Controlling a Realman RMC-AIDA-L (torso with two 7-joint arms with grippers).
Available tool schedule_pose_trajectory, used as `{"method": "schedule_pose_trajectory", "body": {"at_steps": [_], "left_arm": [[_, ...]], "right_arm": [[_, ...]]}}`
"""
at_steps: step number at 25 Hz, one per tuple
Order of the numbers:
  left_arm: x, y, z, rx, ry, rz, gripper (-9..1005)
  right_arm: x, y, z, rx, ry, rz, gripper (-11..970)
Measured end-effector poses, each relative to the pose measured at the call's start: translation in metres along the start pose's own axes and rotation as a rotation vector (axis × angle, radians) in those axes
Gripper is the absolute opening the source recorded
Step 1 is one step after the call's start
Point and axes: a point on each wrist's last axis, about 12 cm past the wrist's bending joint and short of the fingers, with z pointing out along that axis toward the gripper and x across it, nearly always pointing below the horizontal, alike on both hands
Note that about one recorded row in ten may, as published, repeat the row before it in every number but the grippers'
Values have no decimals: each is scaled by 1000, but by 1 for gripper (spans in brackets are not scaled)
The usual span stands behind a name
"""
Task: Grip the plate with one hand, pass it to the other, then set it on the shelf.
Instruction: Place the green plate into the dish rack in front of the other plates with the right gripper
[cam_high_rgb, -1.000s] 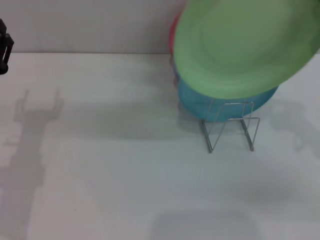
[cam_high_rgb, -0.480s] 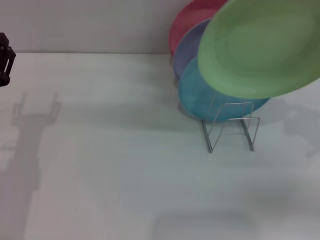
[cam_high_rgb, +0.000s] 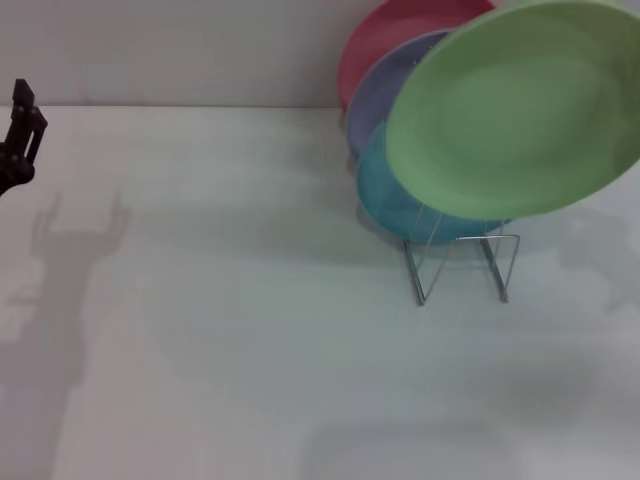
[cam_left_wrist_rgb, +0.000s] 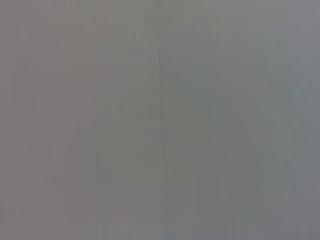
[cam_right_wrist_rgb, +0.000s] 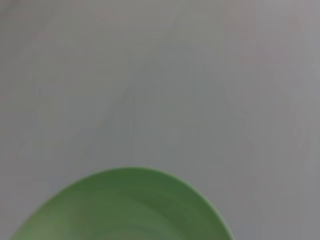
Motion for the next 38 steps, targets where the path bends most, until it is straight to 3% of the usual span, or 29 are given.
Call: {"method": "schedule_pose_trajectory", "body": {"at_steps": [19, 38], "left_arm": [[3, -8, -7, 40, 15, 1, 806], [4, -9, -9, 44, 21, 0, 806]], "right_arm": [[6, -3, 0, -39, 46, -25, 20], [20, 5, 5, -122, 151, -39, 43]]}}
